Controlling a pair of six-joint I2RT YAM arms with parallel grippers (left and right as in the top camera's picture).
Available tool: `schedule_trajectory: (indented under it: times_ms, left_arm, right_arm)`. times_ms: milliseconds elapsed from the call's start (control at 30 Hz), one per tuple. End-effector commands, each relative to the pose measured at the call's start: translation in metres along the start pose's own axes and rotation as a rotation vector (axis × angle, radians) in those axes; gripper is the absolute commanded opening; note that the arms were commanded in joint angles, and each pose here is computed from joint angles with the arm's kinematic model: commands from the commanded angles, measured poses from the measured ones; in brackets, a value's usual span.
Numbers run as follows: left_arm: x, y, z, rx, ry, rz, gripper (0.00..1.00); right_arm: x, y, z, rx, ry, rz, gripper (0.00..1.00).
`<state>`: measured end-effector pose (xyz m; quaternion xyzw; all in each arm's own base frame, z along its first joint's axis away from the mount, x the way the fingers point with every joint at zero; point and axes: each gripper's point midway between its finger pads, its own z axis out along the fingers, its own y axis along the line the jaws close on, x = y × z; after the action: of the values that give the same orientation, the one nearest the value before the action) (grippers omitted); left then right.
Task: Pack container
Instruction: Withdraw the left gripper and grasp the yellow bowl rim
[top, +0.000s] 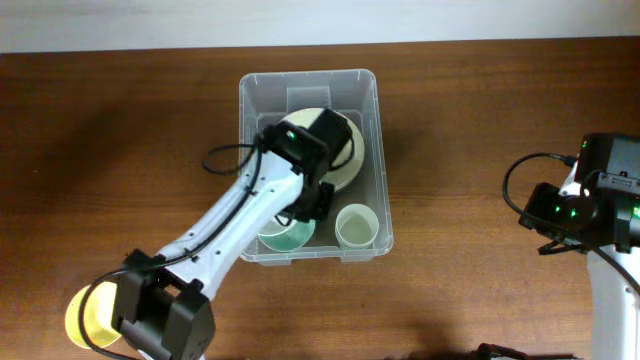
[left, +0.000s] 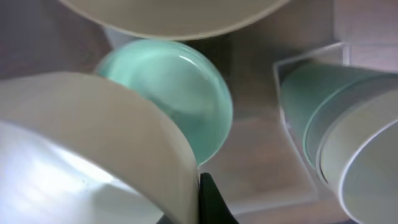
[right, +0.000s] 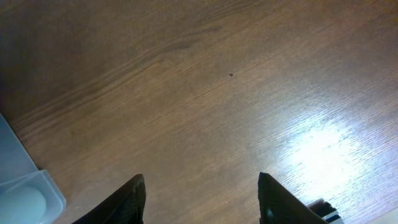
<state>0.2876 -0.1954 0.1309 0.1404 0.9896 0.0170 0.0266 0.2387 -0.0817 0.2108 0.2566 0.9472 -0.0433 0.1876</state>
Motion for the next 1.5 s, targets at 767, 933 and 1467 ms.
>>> schedule_trajectory:
  times_ms: [767,933,1467]
  left_arm:
    - [0.06,0.222,-0.116,-0.292,-0.33,-1.041,0.65]
    - [0.141,0.293,-0.122,-0.405,-0.276,-1.492,0.83]
    - [0.215,0.319,0.07,-0.362,0.013,-1.769,0.96]
  right_arm:
    - [0.0,-0.001,-0.001,-0.001,-0.002,0.009,0.54]
    - [0.0,-0.001,-0.001,-0.001,-0.002,0.009,0.54]
    - [0.0,0.001,-0.001,-0.016,-0.002,0.009,0.54]
